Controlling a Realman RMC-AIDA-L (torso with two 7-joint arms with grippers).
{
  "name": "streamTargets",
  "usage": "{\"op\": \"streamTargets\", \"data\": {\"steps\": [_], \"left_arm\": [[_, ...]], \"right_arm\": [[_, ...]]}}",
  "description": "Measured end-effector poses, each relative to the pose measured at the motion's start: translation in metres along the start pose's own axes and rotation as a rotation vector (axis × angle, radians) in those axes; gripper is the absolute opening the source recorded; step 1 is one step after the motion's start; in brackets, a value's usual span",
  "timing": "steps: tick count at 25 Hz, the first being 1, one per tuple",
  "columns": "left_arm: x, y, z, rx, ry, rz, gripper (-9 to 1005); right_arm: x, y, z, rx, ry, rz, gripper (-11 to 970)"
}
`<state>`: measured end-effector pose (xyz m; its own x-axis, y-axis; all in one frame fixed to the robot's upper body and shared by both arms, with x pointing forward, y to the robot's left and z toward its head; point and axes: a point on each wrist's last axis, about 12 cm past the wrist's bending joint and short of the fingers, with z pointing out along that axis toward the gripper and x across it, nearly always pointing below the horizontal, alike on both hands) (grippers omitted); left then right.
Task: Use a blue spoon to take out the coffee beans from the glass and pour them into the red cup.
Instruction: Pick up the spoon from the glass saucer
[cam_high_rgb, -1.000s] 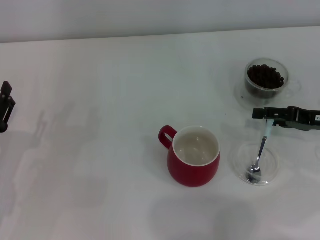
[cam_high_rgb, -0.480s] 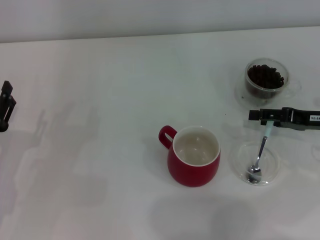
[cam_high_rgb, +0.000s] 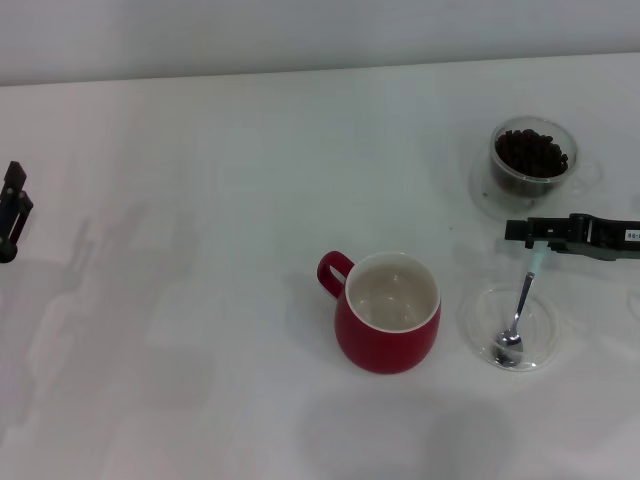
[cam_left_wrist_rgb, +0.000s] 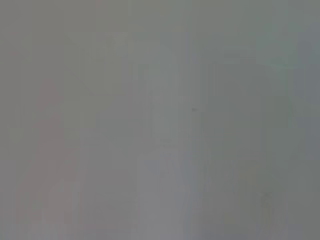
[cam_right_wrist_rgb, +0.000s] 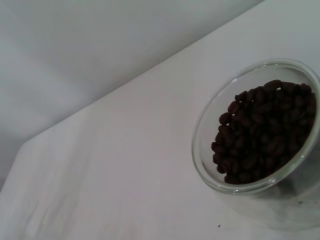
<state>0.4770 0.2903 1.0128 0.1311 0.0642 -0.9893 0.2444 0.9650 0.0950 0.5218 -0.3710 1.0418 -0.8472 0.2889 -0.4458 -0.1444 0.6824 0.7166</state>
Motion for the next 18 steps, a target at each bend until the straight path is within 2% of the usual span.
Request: {"op": "streamTargets", "data": {"steps": [7,18], "left_arm": [[-0.0003,-0.0003,0.0010,0.002,-0.002,0.001,684],[-0.0009,0.0000,0.0058,0.006,0.000,0.003,685]], "right_arm": [[0.0003,-0.0023,-0.0032,0.007,-0.008,0.005,537],[0.0003,-0.0010,0.0017,0.012,-0.003,0.001,531]]}}
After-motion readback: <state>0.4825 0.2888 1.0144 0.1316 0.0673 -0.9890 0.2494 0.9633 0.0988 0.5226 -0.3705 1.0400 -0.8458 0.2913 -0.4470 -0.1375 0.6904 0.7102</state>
